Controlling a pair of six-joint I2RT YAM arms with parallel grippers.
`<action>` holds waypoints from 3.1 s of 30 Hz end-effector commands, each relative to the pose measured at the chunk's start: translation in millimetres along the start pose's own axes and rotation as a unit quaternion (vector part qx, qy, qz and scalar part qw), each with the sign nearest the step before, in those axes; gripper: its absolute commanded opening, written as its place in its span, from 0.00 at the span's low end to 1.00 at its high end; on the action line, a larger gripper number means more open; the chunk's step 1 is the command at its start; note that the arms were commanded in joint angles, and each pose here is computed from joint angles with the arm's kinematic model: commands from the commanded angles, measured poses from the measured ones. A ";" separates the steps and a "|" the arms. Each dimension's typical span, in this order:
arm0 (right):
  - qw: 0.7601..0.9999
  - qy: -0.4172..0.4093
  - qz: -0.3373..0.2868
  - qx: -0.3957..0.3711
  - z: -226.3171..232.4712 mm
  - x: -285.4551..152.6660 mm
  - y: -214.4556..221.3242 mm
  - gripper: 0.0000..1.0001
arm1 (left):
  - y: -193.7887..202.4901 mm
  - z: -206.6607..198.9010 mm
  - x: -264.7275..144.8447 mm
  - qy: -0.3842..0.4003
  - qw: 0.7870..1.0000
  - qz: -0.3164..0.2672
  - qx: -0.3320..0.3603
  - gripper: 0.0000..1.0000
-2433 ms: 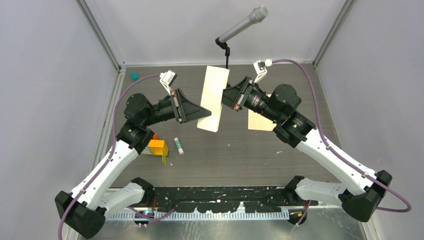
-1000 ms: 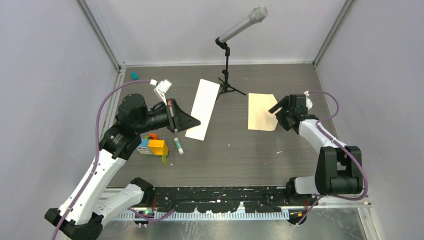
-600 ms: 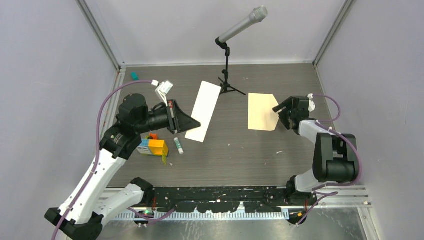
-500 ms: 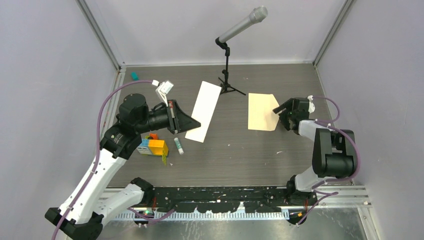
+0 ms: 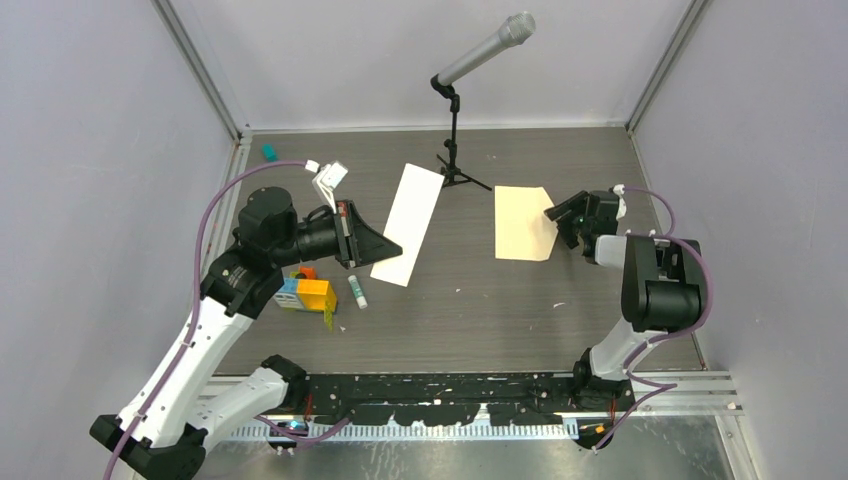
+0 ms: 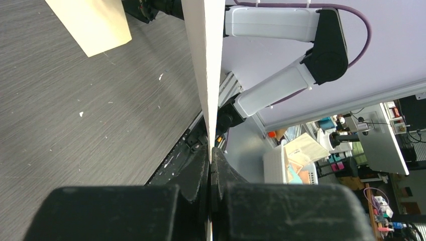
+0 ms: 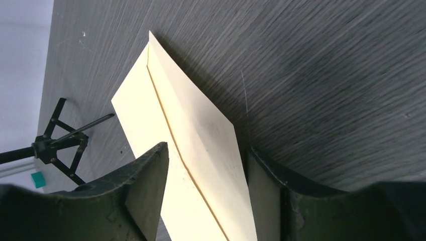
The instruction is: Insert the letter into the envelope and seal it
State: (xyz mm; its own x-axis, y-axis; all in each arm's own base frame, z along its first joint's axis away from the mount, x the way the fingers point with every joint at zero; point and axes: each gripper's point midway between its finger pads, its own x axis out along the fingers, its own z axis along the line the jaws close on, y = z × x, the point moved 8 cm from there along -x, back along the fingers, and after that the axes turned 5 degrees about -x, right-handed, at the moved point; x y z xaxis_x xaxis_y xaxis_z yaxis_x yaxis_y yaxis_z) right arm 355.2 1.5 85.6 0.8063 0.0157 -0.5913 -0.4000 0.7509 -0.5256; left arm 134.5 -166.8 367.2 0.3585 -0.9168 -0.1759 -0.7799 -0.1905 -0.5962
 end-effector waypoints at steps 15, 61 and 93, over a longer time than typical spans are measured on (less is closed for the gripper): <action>0.998 -0.046 0.038 -0.021 15.0 -26.9 1.9 0.07 | 3.7 5.6 0.7 -0.010 0.999 -0.025 -0.032 0.00; 0.985 -0.065 0.075 -0.143 61.5 -179.0 158.6 0.62 | 29.6 71.5 32.6 -0.048 0.991 -0.053 -0.112 0.00; 0.864 -0.478 0.134 -0.084 232.6 -306.8 113.7 0.47 | 28.1 41.8 53.7 0.120 0.984 -0.060 -0.119 0.00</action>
State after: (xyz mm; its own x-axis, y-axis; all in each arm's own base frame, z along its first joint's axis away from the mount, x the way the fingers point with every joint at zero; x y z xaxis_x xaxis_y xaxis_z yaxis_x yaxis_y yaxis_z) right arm 164.5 234.9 305.7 0.6227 0.7690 -0.1446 -0.6846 0.4461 -0.5765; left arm 154.5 -203.1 301.5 0.3446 -0.9382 0.0312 -0.8626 -0.3296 -0.3838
